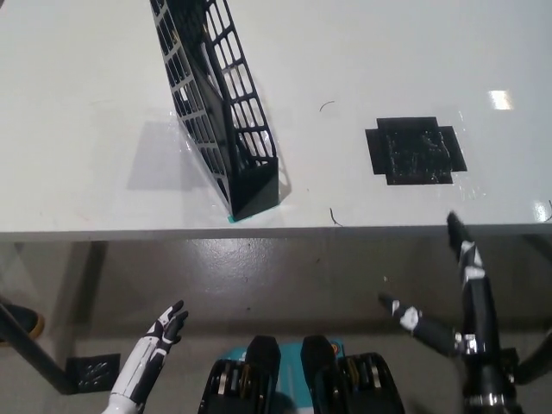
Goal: A notebook is kept standing on the table on the right hand side and a black shelf is kept on the left hand side and the robot uses its right hand to grab the notebook and places it in the shelf
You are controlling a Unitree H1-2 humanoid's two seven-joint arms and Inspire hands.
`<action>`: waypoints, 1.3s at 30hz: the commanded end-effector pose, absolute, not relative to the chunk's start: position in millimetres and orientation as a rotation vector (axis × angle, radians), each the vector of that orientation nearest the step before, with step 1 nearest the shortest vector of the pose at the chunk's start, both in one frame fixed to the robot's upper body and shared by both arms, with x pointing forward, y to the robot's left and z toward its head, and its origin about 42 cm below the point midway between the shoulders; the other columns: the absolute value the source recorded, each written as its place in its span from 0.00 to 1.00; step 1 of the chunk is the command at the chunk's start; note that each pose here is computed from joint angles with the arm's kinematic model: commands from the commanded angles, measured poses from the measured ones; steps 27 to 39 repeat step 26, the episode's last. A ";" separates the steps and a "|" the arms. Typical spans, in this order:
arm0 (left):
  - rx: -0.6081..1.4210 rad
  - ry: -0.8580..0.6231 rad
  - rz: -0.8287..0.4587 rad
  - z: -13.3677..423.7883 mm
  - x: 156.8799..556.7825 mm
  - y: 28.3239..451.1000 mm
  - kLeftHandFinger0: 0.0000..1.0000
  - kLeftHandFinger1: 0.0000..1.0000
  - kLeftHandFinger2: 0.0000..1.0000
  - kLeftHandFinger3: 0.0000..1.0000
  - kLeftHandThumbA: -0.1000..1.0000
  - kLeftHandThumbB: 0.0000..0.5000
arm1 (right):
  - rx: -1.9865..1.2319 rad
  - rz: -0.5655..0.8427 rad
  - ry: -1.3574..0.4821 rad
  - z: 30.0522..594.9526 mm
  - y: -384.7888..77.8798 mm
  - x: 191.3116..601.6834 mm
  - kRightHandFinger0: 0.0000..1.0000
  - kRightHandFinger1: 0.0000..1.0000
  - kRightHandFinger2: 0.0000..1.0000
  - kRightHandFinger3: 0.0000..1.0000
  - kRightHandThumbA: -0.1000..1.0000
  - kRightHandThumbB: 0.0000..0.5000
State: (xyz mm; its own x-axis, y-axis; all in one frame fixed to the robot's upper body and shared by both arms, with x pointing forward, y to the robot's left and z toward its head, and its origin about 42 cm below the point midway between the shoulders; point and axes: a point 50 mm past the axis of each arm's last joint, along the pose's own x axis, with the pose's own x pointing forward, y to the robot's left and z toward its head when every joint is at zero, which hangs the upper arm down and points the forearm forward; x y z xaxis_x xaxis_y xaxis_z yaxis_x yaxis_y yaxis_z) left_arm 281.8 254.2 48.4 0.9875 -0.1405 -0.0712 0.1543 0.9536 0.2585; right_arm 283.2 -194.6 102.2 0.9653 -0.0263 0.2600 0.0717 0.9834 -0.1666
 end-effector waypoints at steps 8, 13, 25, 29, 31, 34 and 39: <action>0.270 -0.038 -0.130 68.2 295.5 258.1 1.00 1.00 1.00 1.00 1.00 0.38 | 0.007 0.129 -0.106 64.6 -189.8 291.3 1.00 1.00 1.00 1.00 1.00 0.37; 0.269 -0.040 -0.131 68.0 295.1 257.4 1.00 1.00 1.00 1.00 1.00 0.36 | 0.000 0.132 -0.093 61.6 -191.2 293.7 1.00 1.00 1.00 1.00 1.00 0.36; 0.246 -0.025 -0.112 62.8 285.3 258.5 1.00 1.00 1.00 1.00 1.00 0.33 | -0.007 0.139 -0.071 59.2 -194.7 294.6 1.00 1.00 1.00 1.00 1.00 0.38; 0.246 -0.025 -0.112 62.8 285.3 258.5 1.00 1.00 1.00 1.00 1.00 0.33 | -0.007 0.139 -0.071 59.2 -194.7 294.6 1.00 1.00 1.00 1.00 1.00 0.38; 0.246 -0.025 -0.112 62.8 285.3 258.5 1.00 1.00 1.00 1.00 1.00 0.33 | -0.007 0.139 -0.071 59.2 -194.7 294.6 1.00 1.00 1.00 1.00 1.00 0.38; 0.246 -0.025 -0.112 62.8 285.3 258.5 1.00 1.00 1.00 1.00 1.00 0.33 | -0.007 0.139 -0.071 59.2 -194.7 294.6 1.00 1.00 1.00 1.00 1.00 0.38; 0.246 -0.025 -0.112 62.8 285.3 258.5 1.00 1.00 1.00 1.00 1.00 0.33 | -0.007 0.139 -0.071 59.2 -194.7 294.6 1.00 1.00 1.00 1.00 1.00 0.38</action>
